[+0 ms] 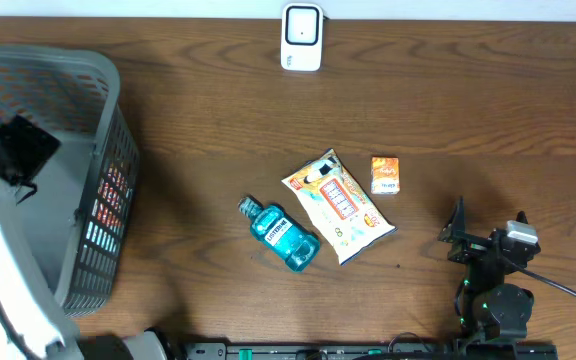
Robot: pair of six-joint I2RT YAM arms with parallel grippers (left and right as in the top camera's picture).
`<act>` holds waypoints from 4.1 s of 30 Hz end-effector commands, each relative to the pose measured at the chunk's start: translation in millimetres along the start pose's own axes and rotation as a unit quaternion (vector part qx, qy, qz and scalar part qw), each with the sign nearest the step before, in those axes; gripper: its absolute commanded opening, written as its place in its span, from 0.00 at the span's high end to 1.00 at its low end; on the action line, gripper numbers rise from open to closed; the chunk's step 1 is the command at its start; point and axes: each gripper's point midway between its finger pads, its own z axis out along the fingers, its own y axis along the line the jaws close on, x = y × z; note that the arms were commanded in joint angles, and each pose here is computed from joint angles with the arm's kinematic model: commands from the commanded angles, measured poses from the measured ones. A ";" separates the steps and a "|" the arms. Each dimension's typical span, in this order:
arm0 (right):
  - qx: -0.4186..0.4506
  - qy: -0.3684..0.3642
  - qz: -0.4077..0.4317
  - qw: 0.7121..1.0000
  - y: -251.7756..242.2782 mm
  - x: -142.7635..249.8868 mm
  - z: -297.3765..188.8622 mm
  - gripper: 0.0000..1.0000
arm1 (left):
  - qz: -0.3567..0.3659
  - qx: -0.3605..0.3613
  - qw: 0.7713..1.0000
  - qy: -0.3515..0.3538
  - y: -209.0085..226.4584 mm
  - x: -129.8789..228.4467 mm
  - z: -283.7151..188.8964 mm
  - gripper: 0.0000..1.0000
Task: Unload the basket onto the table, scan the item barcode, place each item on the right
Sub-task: 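Reach the left gripper into the basket and grasp the chocolate bar, then lift the chocolate bar out and carry it toward the scanner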
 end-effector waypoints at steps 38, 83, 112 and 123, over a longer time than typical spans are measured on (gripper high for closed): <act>0.002 0.000 -0.005 1.000 -1.0 0.6 -0.1 0.01 | 0.325 0.154 0.891 0.276 -55.7 89.3 176.3 0.02; 0.002 0.000 -0.005 1.000 -1.0 0.6 -0.1 0.01 | 0.245 -0.091 0.953 0.156 -7.7 4.1 171.0 0.92; 0.002 0.000 -0.005 1.000 -1.0 0.6 -0.1 0.01 | 0.138 0.366 0.912 -0.124 -128.4 6.4 -158.9 0.93; 0.002 0.000 -0.005 1.000 -1.1 0.6 -0.1 0.01 | 0.312 0.425 0.849 0.030 -230.9 145.0 -145.2 0.93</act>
